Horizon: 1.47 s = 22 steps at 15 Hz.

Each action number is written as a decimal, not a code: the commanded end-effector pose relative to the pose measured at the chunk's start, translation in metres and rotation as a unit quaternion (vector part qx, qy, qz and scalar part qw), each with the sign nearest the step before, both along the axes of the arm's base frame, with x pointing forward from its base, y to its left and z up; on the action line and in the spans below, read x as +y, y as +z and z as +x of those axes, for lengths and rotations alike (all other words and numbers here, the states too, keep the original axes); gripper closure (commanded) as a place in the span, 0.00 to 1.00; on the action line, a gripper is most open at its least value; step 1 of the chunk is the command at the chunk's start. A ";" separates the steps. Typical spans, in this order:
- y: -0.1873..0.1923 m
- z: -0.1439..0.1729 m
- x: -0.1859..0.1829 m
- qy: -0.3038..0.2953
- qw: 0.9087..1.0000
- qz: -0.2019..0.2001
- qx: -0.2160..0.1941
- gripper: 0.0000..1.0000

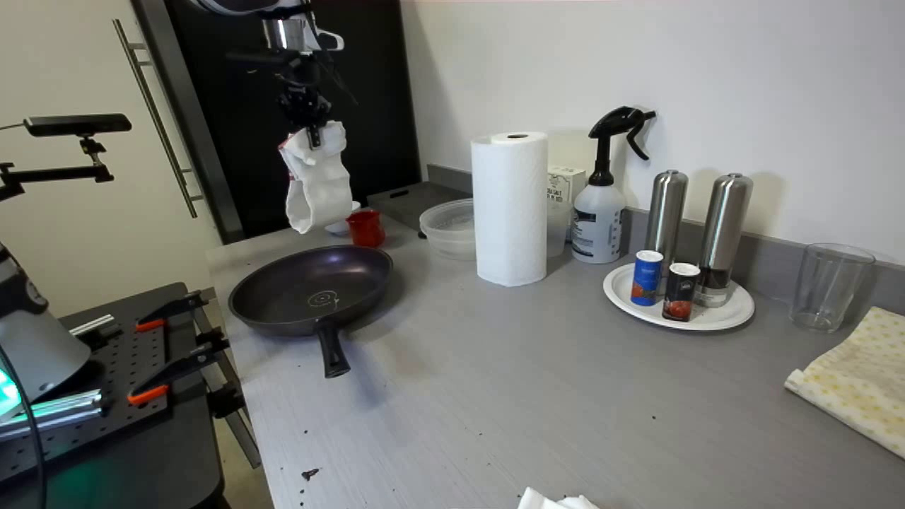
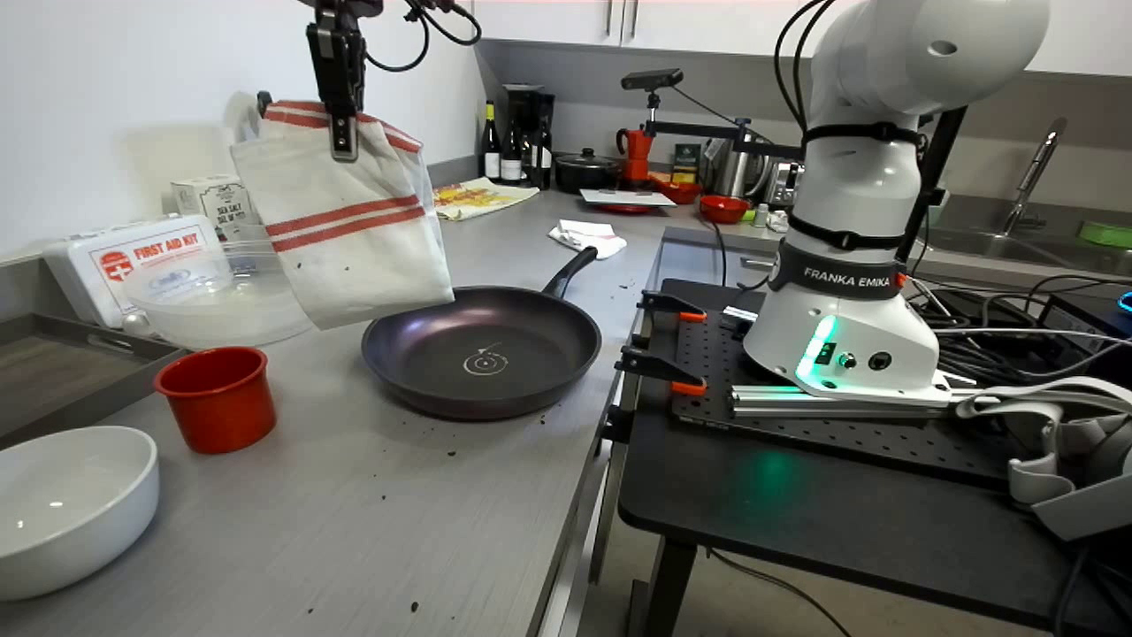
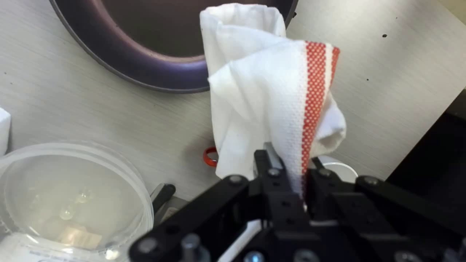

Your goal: Use the white tea towel to wipe the grey pan

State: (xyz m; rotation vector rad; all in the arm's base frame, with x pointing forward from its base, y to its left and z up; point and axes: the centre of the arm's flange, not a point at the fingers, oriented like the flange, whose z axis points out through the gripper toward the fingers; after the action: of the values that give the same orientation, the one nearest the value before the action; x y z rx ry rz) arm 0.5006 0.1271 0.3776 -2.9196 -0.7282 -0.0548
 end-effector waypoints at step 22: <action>-0.172 -0.129 -0.111 -0.090 0.992 0.075 0.041 0.97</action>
State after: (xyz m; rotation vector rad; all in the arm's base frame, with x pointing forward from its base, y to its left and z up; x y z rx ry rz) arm 0.3758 0.0137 0.2255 -2.8420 -0.4242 0.0214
